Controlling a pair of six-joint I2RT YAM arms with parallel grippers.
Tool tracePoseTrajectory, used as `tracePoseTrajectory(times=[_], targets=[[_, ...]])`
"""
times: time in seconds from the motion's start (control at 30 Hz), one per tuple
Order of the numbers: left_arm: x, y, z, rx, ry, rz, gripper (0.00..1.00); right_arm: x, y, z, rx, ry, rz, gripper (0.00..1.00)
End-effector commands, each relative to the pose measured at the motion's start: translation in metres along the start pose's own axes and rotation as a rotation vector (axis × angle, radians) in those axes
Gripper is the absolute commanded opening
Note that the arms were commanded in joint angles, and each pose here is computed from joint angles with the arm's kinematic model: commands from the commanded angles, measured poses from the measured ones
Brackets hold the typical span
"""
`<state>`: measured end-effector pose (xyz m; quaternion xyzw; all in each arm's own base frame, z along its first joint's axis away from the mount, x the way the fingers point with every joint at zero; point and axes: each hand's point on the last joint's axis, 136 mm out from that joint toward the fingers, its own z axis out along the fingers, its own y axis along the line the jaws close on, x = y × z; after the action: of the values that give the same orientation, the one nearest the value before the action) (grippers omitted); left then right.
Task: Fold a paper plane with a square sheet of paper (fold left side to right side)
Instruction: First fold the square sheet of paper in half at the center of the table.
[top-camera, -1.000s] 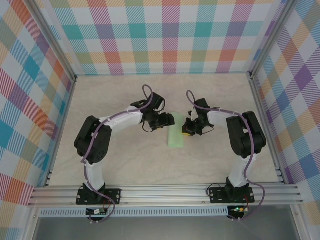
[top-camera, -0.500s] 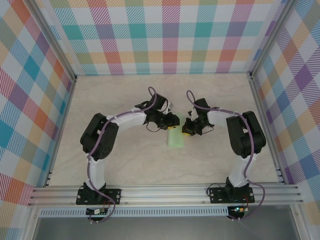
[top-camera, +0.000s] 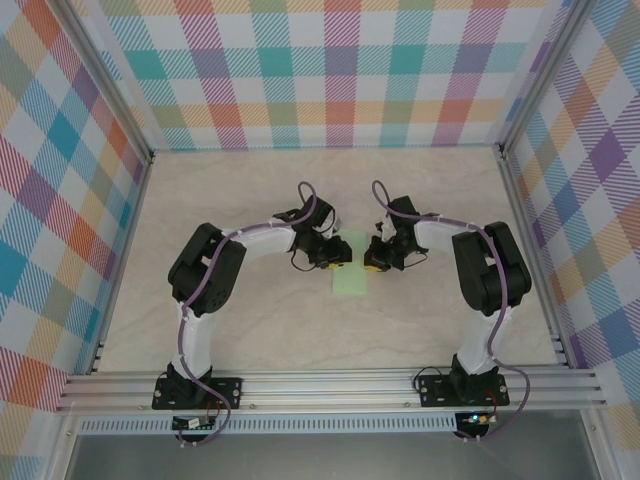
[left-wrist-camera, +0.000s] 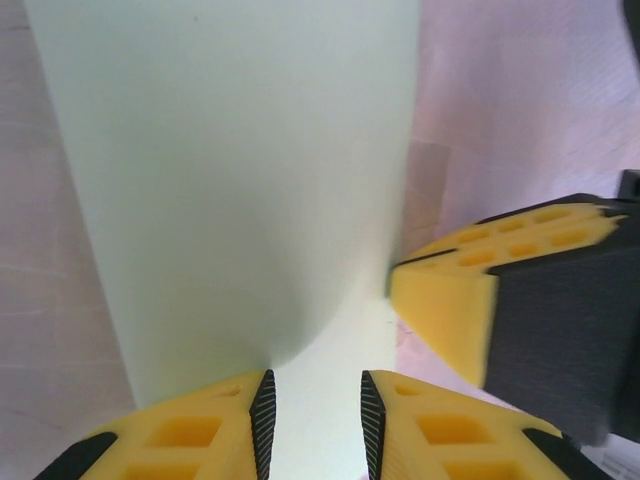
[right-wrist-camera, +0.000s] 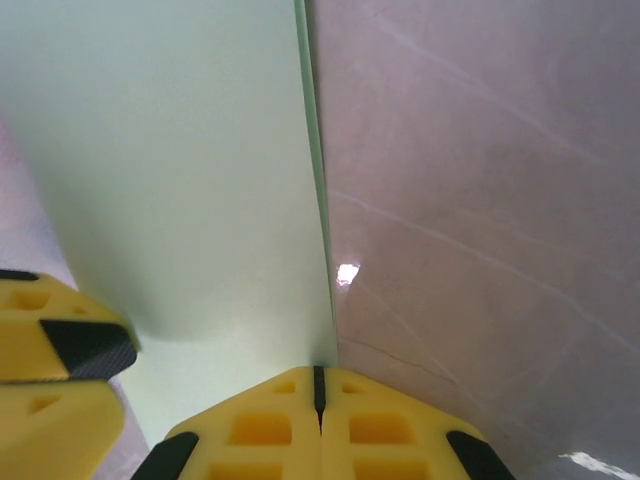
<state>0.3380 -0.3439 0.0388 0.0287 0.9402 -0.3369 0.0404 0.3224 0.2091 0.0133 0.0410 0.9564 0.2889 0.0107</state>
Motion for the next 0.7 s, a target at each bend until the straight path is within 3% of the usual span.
tracePoseTrajectory(times=[0.0,0.4,0.67], targets=[[0.004,0.028,0.004,-0.050,0.022,-0.024,0.31,0.032,-0.046,0.022,0.169,0.114,0.049,0.05],[0.001,0.053,-0.011,-0.070,0.001,-0.062,0.31,0.034,-0.048,0.022,0.181,0.124,0.052,0.05],[-0.008,0.018,-0.042,0.021,-0.057,-0.003,0.33,0.031,-0.044,0.020,0.168,0.115,0.046,0.05]])
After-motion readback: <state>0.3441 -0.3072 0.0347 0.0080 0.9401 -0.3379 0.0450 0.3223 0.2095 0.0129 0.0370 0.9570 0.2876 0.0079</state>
